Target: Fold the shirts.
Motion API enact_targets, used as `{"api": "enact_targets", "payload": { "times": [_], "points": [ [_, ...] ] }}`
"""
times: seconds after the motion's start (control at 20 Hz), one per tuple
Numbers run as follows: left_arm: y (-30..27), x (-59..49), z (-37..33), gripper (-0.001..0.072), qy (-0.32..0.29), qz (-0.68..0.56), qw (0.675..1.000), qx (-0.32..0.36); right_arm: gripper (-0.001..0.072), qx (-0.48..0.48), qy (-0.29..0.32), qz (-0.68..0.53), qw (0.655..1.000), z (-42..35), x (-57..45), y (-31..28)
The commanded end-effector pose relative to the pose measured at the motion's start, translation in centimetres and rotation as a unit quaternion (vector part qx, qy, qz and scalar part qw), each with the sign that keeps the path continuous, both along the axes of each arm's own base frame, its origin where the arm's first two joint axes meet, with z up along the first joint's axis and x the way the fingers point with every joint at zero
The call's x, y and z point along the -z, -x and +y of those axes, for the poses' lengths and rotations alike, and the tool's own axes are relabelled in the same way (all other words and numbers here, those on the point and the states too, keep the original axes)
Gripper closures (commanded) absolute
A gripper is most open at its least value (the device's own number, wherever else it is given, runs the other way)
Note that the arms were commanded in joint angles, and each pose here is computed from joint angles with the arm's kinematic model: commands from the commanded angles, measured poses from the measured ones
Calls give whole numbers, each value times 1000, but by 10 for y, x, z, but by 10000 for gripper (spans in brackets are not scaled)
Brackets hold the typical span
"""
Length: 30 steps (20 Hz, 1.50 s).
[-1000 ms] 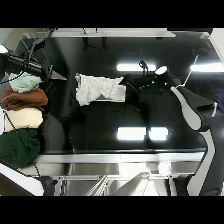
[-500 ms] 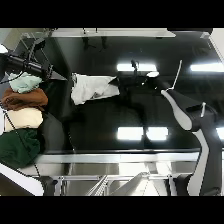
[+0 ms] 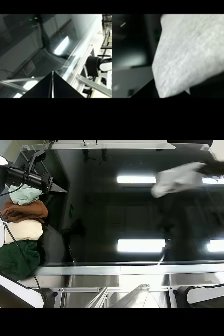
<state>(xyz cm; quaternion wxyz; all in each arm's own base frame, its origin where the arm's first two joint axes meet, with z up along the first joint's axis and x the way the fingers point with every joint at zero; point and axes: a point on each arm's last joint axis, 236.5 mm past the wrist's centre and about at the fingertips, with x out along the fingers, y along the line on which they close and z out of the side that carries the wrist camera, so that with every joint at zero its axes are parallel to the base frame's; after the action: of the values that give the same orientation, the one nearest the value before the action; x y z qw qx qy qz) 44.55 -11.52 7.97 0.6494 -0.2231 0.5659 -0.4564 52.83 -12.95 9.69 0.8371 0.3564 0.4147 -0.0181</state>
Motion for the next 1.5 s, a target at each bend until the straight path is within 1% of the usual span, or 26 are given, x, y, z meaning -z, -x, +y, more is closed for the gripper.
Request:
{"api": "enact_targets", "payload": {
  "times": [0.0,0.2,0.3,0.4,0.5,0.6,0.7,0.75,0.8,0.85,0.9,0.95,1.0,1.05,1.1,1.15,1.2,1.25,1.3,1.4,1.45],
  "points": [
    [0,0,-4,690,0,-1,1000,3,695,101,2,151,983,-123,47,125],
    [3,0,-14,690,-1,5,1000,10,694,145,-49,253,955,-151,125,219],
    [4,0,-18,690,-2,9,1000,11,694,160,-58,306,937,-156,159,267],
    [6,0,-22,690,-1,11,1000,16,694,175,-47,367,912,-166,181,320],
    [7,0,-27,690,-3,17,1000,17,694,193,-17,411,891,-185,184,360],
    [8,0,-30,690,-3,17,1000,20,694,215,7,410,886,-202,177,378],
    [8,0,-33,690,-3,17,1000,22,686,233,10,404,885,-207,170,383],
    [9,0,-34,690,-3,17,1000,24,467,238,-3,412,880,-202,167,387],
    [9,0,-36,690,-2,17,1000,26,-8,241,-24,429,870,-192,165,394],
    [9,0,-36,685,-2,17,1000,26,17,233,-39,445,864,-182,163,400],
    [9,0,-36,502,-2,17,1000,26,18,226,-57,463,855,-171,160,407],
    [9,0,-36,381,-2,17,1000,26,17,224,-79,487,841,-159,154,415],
    [8,0,-36,376,-2,16,1000,24,18,222,-102,505,828,-147,148,421],
    [7,1,-36,378,-2,16,1000,22,18,229,-127,522,812,-135,142,425],
    [5,1,-36,569,-3,28,1000,10,18,230,-159,527,802,-121,135,421],
    [5,-2,-38,707,3,26,1000,9,18,212,-192,509,812,-105,127,406],
    [6,-12,-43,709,25,19,999,15,18,197,-219,459,838,-94,118,375],
    [7,-24,-47,710,41,8,999,19,18,186,-231,384,874,-88,105,335],
    [10,-38,-49,710,47,-14,998,24,18,172,-229,313,906,-84,88,299],
    [23,-65,-48,710,39,-57,997,40,22,139,-189,200,951,-71,50,248],
    [34,-81,-48,710,36,-76,995,51,184,119,-165,167,965,-59,35,233]
  ]
}}
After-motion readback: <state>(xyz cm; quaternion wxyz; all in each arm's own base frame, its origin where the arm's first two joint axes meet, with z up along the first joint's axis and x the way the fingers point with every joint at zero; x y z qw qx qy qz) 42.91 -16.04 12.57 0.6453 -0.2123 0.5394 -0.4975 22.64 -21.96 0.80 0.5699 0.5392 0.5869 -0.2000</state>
